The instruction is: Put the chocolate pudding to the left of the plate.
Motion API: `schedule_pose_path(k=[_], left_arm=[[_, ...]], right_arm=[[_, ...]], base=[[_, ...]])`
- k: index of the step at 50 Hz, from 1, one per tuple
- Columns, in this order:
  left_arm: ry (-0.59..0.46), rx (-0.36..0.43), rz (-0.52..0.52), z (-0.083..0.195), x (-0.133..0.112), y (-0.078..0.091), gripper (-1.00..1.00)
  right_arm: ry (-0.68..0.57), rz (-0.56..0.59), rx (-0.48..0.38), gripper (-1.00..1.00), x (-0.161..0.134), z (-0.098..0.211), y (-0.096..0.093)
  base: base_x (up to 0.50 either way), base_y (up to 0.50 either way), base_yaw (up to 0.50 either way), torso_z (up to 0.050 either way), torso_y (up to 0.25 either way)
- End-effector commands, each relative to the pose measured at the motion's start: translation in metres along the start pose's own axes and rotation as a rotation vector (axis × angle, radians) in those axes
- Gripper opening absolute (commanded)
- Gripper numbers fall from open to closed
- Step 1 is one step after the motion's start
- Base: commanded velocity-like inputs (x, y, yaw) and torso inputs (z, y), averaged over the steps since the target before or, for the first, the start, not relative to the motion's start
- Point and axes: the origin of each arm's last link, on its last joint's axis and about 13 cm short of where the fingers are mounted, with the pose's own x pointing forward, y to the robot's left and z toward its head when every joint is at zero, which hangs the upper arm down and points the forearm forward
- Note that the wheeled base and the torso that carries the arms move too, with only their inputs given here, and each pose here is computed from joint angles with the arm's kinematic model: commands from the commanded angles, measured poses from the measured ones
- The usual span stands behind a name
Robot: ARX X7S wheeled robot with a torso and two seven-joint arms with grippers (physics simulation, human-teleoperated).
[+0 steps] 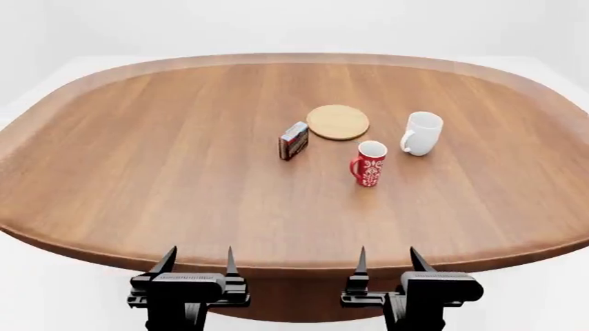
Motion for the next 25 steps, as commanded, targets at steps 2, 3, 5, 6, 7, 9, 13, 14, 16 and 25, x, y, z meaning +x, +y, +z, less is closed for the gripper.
schedule_pose_path(k=[2, 3, 5, 6, 7, 9, 13, 14, 16, 25], left_arm=[[-0.002, 0.000, -0.001, 0.0003, -0.0003, 0.0001, 1.00], [-0.002, 0.000, -0.001, 0.0001, -0.0001, 0.0002, 1.00], [-0.002, -0.001, 0.000, 0.0000, -0.0001, 0.0002, 1.00], [-0.002, -0.001, 0.000, -0.0001, 0.0000, 0.0002, 1.00], [-0.002, -0.001, 0.000, -0.0002, 0.0000, 0.0003, 1.00], [-0.002, -0.001, 0.001, -0.0002, 0.0000, 0.0003, 1.00], [-0.005, 0.000, 0.001, -0.0001, -0.0004, 0.0002, 1.00], [-0.005, 0.000, 0.001, 0.0000, -0.0005, 0.0002, 1.00], [-0.005, 0.000, 0.001, 0.0001, -0.0006, 0.0002, 1.00], [-0.006, 0.000, 0.001, 0.0001, -0.0005, 0.0002, 1.00]], right_arm=[[0.005, -0.003, 0.001, 1.00, 0.0005, -0.0006, 0.0001], [0.005, -0.002, 0.001, 1.00, 0.0004, -0.0006, 0.0002], [0.005, -0.003, 0.001, 1.00, 0.0002, -0.0003, 0.0002], [0.005, -0.003, 0.001, 1.00, 0.0000, -0.0002, 0.0003], [0.005, -0.003, 0.001, 1.00, 0.0000, -0.0001, 0.0003], [0.005, -0.002, 0.001, 1.00, -0.0001, -0.0001, 0.0003], [0.007, -0.003, 0.001, 1.00, -0.0001, -0.0001, 0.0003], [0.007, -0.003, 0.001, 1.00, 0.0001, -0.0003, 0.0003], [0.007, -0.003, 0.000, 1.00, 0.0001, -0.0004, 0.0003], [0.008, -0.004, 0.000, 1.00, 0.0007, -0.0007, 0.0003]], base=[[0.00, 0.50, 0.00, 0.000, 0.000], [0.00, 0.50, 0.00, 0.000, 0.000], [0.00, 0.50, 0.00, 0.000, 0.000], [0.00, 0.50, 0.00, 0.000, 0.000], [0.00, 0.50, 0.00, 0.000, 0.000], [0.00, 0.50, 0.00, 0.000, 0.000], [0.00, 0.50, 0.00, 0.000, 0.000], [0.00, 0.50, 0.00, 0.000, 0.000], [0.00, 0.50, 0.00, 0.000, 0.000], [0.00, 0.50, 0.00, 0.000, 0.000]])
